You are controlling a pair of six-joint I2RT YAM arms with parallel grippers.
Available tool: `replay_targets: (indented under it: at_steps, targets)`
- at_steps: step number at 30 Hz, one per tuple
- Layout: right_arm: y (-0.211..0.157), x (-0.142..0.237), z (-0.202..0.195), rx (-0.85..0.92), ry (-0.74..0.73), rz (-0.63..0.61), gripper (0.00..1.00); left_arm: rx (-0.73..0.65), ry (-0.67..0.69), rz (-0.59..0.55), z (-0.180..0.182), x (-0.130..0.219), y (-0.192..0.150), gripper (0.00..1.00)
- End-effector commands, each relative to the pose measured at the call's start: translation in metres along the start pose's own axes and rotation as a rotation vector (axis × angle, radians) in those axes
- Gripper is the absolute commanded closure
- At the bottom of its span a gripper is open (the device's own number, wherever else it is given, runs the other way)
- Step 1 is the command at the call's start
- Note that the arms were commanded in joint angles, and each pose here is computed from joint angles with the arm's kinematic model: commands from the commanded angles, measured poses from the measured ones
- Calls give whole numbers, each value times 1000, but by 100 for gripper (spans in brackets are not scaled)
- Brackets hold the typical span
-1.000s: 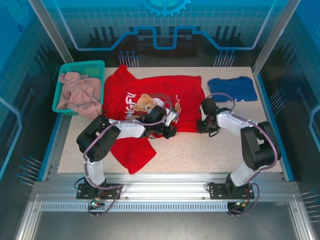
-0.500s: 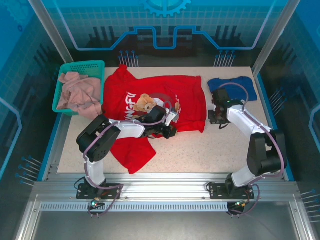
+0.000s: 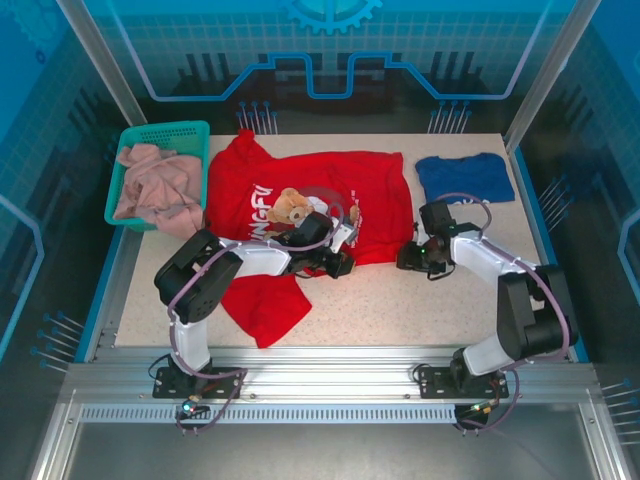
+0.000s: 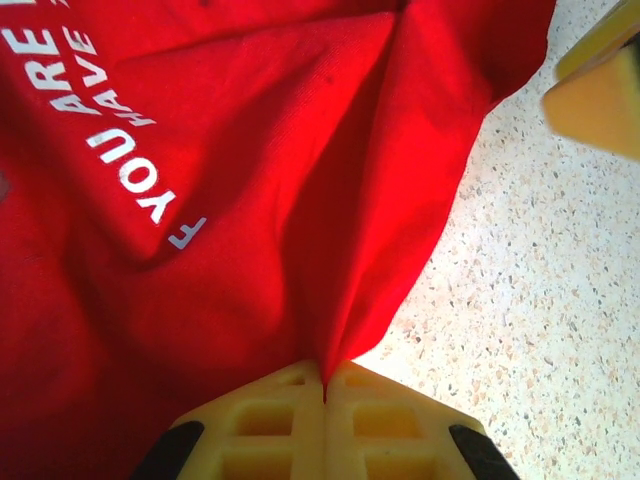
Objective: Fold the inside-out t-shirt
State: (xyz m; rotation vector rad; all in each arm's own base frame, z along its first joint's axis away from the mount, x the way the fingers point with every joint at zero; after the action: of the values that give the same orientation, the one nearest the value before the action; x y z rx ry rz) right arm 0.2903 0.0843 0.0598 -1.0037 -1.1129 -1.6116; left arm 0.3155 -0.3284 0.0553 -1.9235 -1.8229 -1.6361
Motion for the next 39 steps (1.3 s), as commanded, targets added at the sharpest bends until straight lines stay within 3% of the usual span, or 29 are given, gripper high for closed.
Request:
replay_targets:
  at_steps: [1,14,19,24,30,35,39]
  targets:
    - [16,-8,10,-23,63,-41,56,22,-20,32,0,-2,-7,100]
    - [36,-21,-2,22,31,-31,69,25,-22,40,1,-4,-9,100]
    - [38,-19,1,26,53,-30,85,26,-22,45,1,-5,-10,100]
    - [51,33,23,99,167,-135,99,27,-16,42,1,-4,-9,100]
    - [51,117,62,296,429,-281,100,38,-36,24,-2,-2,-4,100]
    - [48,122,66,371,464,-272,100,44,-80,6,-9,0,2,100]
    - [56,105,57,332,403,-228,100,41,-88,5,-11,2,2,100]
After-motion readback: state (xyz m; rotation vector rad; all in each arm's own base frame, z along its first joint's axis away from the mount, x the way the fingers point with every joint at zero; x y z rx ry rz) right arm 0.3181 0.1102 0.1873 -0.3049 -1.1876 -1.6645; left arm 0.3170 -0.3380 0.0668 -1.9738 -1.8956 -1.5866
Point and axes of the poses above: each hand's point on the last joint's axis, 136 mm out from that joint toward the fingers, its own x axis back along the fingers, its own z axis along the line the jaws close on, y = z × x, the point moved 2 cm from there along x, back along the fingers, and after that the axes turned 2 degrees about -x, right-handed, at the moved point
